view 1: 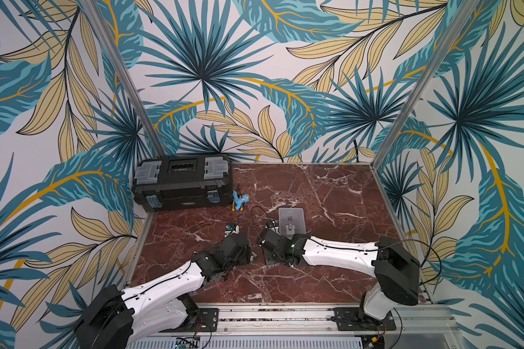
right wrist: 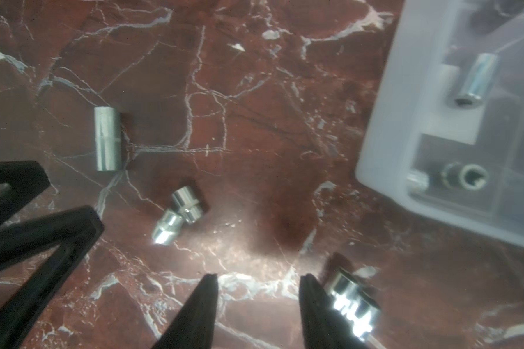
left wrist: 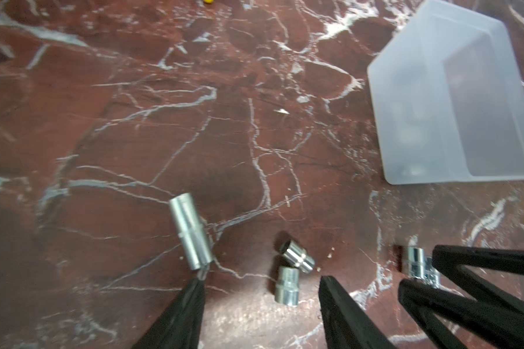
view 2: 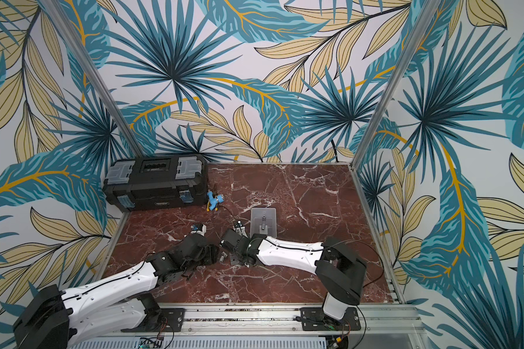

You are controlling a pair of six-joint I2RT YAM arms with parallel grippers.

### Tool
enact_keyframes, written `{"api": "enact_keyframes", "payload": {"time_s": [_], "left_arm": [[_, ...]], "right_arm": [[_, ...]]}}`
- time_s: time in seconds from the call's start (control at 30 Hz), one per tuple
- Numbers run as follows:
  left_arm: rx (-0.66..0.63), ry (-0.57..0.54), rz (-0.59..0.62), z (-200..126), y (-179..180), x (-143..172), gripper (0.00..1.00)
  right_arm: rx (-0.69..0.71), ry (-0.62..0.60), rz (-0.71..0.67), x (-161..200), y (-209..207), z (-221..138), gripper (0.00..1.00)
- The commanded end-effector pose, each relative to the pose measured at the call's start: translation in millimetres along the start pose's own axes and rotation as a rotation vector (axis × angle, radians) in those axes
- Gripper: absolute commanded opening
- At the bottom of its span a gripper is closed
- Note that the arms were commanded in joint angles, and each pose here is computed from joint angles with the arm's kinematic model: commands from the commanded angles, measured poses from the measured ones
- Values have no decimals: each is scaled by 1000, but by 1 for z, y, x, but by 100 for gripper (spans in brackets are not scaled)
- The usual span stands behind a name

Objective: Put the socket on the desktop into the storage box
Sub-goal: Pick up the socket head at the center of the board.

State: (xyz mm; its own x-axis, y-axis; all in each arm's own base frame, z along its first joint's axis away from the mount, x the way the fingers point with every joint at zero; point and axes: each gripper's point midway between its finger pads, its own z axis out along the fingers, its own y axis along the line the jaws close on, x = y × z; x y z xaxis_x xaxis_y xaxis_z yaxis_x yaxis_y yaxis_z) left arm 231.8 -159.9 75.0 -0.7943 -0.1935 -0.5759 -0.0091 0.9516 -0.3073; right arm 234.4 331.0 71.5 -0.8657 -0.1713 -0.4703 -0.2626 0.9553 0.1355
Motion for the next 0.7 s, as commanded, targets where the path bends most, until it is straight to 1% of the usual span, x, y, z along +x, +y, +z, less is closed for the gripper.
{"api": "enact_keyframes", "payload": {"time_s": [0.0, 0.13, 0.2, 0.27, 0.67], "left_arm": [[-87, -15, -54, -5, 26, -1, 64], [-24, -64, -78, -14, 23, -6, 65], [-25, -107, -98, -19, 28, -11, 65], [-37, -122, -103, -23, 33, -12, 66], [-15, -108, -122, -19, 33, -7, 66]], "right_arm": [[-28, 17, -48, -4, 18, 8, 49], [-29, 29, -77, -10, 30, 18, 49], [-20, 32, -84, -12, 33, 23, 49], [-2, 40, -90, -12, 33, 28, 49], [52, 78, -95, -8, 32, 48, 48]]}}
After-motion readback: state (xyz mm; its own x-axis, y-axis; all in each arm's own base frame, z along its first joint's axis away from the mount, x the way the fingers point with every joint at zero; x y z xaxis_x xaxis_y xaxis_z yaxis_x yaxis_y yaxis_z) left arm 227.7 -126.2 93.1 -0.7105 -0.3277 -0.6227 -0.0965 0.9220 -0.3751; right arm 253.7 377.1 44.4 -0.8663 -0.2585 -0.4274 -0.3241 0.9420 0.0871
